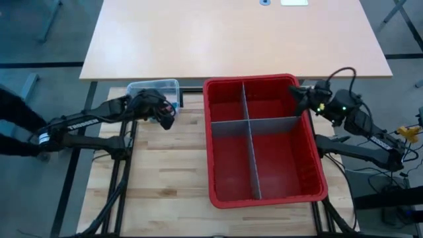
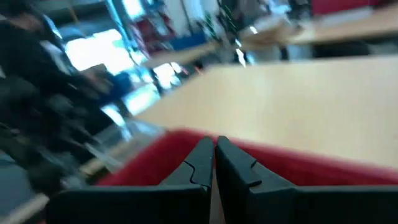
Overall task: Sort blocks
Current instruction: Remove the blocks from the transparent bin
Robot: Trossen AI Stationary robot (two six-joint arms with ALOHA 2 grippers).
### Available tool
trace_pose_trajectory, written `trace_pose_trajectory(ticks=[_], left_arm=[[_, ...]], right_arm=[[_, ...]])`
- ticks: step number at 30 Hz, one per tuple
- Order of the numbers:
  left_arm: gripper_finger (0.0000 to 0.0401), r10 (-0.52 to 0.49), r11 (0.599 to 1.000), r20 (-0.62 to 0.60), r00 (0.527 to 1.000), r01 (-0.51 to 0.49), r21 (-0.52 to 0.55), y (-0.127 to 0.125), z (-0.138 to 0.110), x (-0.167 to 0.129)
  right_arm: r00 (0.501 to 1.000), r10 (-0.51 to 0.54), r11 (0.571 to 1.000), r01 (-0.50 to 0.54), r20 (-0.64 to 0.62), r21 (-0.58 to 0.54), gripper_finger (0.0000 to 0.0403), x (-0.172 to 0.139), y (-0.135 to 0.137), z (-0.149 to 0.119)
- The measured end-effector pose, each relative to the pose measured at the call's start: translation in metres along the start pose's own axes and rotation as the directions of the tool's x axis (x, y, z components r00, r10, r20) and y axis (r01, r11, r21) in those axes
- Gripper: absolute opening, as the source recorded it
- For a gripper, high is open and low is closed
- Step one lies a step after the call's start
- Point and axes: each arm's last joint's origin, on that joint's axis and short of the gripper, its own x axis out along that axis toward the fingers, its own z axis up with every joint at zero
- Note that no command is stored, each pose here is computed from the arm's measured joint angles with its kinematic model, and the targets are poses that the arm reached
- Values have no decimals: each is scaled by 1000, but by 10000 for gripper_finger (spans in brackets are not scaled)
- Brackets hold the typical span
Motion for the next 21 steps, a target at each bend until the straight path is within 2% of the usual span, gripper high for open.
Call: trace_pose_trajectory(ticks=[4, 8, 14, 18, 21], left_arm=[[190, 40, 999, -47, 998, -39, 16, 2, -2, 7], [212, 115, 990, -120, 986, -104, 96, 6, -6, 17], [221, 195, 964, -213, 957, -146, 224, 10, -11, 32], [220, 216, 954, -244, 945, -151, 260, 13, -12, 41], [220, 236, 951, -264, 935, -167, 260, 15, -12, 47]], right_arm=[[999, 45, 999, -45, 11, -10, 0, 5, 3, 2], [998, 63, 998, -63, 10, -9, 0, 11, 5, 2], [985, 164, 986, -164, 47, -2, 0, 19, 11, 7], [982, 179, 983, -181, 66, 32, 0, 24, 14, 10], [977, 202, 979, -202, 63, 3, 0, 28, 18, 17]])
